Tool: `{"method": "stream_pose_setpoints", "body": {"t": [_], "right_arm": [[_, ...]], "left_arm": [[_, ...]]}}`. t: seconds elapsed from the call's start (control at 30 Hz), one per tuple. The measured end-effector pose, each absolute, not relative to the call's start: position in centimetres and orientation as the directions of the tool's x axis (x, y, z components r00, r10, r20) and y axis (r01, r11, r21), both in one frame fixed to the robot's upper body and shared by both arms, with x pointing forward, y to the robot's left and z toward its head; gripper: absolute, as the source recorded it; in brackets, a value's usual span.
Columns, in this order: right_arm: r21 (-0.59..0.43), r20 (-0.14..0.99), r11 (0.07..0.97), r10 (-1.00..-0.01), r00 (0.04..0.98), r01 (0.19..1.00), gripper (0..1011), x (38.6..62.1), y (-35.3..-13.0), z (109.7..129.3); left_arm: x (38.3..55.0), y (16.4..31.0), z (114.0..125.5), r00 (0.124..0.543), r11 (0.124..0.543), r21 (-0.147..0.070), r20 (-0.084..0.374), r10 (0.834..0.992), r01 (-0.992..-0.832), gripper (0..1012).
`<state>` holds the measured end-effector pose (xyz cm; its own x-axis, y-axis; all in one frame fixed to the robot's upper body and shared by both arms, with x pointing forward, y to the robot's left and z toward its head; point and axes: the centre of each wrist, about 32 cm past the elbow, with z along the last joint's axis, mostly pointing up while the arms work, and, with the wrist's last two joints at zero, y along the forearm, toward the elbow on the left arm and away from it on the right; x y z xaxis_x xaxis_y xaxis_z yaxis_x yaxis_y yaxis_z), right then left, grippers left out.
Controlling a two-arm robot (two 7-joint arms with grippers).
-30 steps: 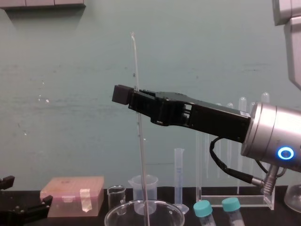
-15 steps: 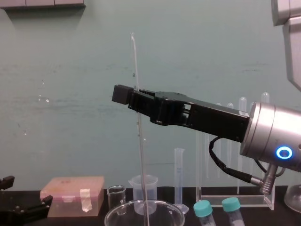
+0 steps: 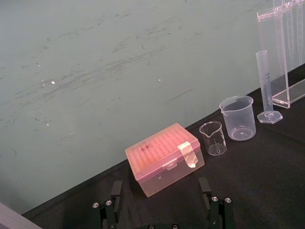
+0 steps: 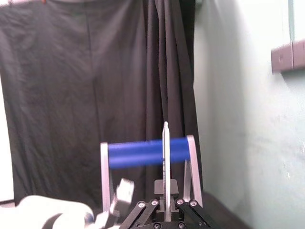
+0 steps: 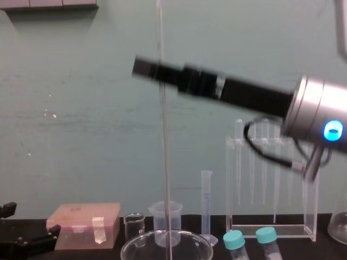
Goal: Hold the thermometer with one hand and immerse one end into the beaker, then reinsert it into the test tube rack.
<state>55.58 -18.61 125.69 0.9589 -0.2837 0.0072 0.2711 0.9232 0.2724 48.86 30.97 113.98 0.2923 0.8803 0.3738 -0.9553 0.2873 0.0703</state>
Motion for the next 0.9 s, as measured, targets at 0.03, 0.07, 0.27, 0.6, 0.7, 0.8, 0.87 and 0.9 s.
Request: {"method": "stream_pose_setpoints", "body": {"t": [0.03, 0.07, 0.27, 0.6, 0.7, 0.8, 0.87, 0.9], "right_arm": [[0.282, 0.011, 0.922, -0.281, 0.960, 0.266, 55, 55.7, -18.7, 126.3], [0.298, 0.021, 0.919, -0.277, 0.961, 0.259, 55, 55.9, -19.0, 127.4], [0.360, 0.052, 0.899, -0.286, 0.957, 0.249, 55, 56.3, -20.4, 132.1], [0.357, 0.096, 0.821, -0.507, 0.856, 0.446, 55, 56.6, -25.5, 134.9], [0.300, 0.075, 0.803, -0.558, 0.827, 0.515, 56, 56.1, -27.1, 133.7], [0.253, 0.057, 0.788, -0.591, 0.805, 0.561, 55, 55.4, -28.4, 132.7], [0.234, 0.049, 0.783, -0.602, 0.797, 0.576, 55, 55.0, -28.9, 132.2], [0.225, 0.044, 0.780, -0.607, 0.794, 0.584, 55, 54.8, -29.1, 132.0]], "left_arm": [[48.9, 31.0, 114.0, 0.292, 0.287, 0.070, 0.374, 0.880, -0.955, 1008], [48.9, 31.0, 114.0, 0.292, 0.287, 0.070, 0.374, 0.880, -0.955, 1007], [48.9, 31.0, 114.0, 0.292, 0.287, 0.070, 0.374, 0.880, -0.955, 1008], [48.9, 31.0, 114.0, 0.292, 0.287, 0.070, 0.374, 0.880, -0.955, 1008], [48.9, 31.0, 114.0, 0.292, 0.287, 0.070, 0.374, 0.880, -0.955, 1008], [48.9, 31.0, 114.0, 0.292, 0.287, 0.070, 0.374, 0.880, -0.955, 1008], [48.9, 31.0, 114.0, 0.292, 0.287, 0.070, 0.374, 0.880, -0.955, 1008], [48.9, 31.0, 114.0, 0.292, 0.287, 0.070, 0.374, 0.880, -0.955, 1008]]}}
